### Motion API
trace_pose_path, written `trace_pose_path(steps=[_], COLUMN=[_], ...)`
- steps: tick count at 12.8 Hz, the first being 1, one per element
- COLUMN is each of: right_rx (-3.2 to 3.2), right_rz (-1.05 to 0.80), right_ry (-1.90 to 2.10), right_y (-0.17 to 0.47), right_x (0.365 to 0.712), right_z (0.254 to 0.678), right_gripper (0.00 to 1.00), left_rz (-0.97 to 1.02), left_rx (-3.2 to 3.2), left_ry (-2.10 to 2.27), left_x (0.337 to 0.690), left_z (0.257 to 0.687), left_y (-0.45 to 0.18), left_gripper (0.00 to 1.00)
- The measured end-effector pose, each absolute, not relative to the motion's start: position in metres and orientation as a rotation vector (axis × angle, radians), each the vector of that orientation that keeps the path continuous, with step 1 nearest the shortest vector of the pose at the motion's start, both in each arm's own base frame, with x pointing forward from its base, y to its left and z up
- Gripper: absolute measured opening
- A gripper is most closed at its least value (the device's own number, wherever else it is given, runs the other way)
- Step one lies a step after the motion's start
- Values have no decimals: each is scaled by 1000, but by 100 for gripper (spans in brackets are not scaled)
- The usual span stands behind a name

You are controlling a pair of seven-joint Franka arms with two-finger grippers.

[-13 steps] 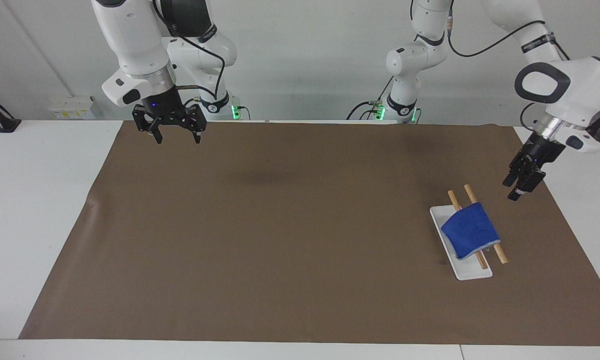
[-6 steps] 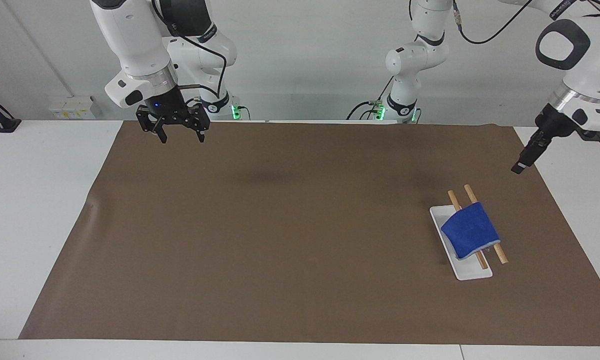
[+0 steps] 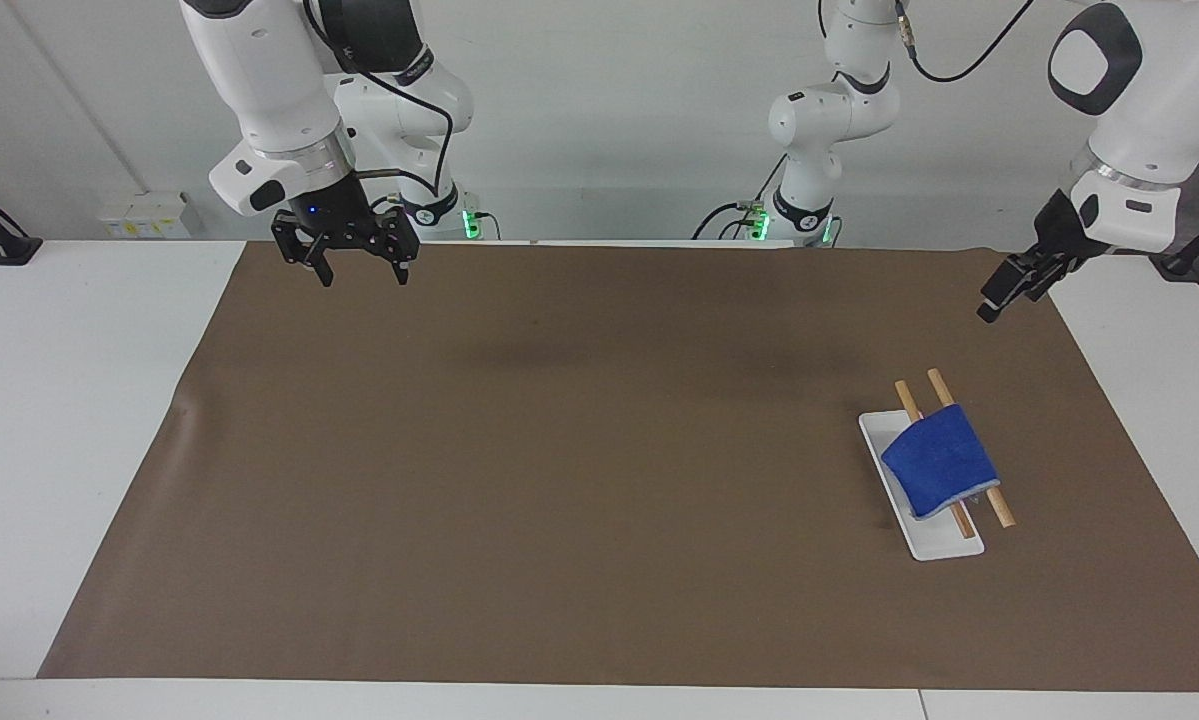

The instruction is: Right arm passes towel to left arm to hang

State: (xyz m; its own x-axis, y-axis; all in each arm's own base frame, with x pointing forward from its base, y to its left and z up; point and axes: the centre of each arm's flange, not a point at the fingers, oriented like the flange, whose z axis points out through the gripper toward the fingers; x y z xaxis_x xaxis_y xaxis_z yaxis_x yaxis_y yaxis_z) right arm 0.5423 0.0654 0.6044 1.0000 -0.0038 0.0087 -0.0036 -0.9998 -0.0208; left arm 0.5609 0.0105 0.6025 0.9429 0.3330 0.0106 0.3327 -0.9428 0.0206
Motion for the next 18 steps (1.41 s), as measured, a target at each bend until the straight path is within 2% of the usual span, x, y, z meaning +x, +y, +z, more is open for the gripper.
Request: trace_pose_path(steps=[7,8,10,18], right_rx=[-3129,-3129,-3129,-3128], right_rz=[-16,-16,-16,-24], right_ry=[6,7,8,6], right_y=[64,64,64,64], right_x=[542,543,543,543], right_z=[604,604,604,605], right_gripper=[100,100,100,100], left_rz=[-90,-87,-70,-35], left_rx=[3178,3178,3178,3178], left_ry=[131,116,101,110], left_x=[572,573,575,579], left_z=[628,628,627,623], left_y=[13,13,13,17], left_gripper=[92,97,100,100])
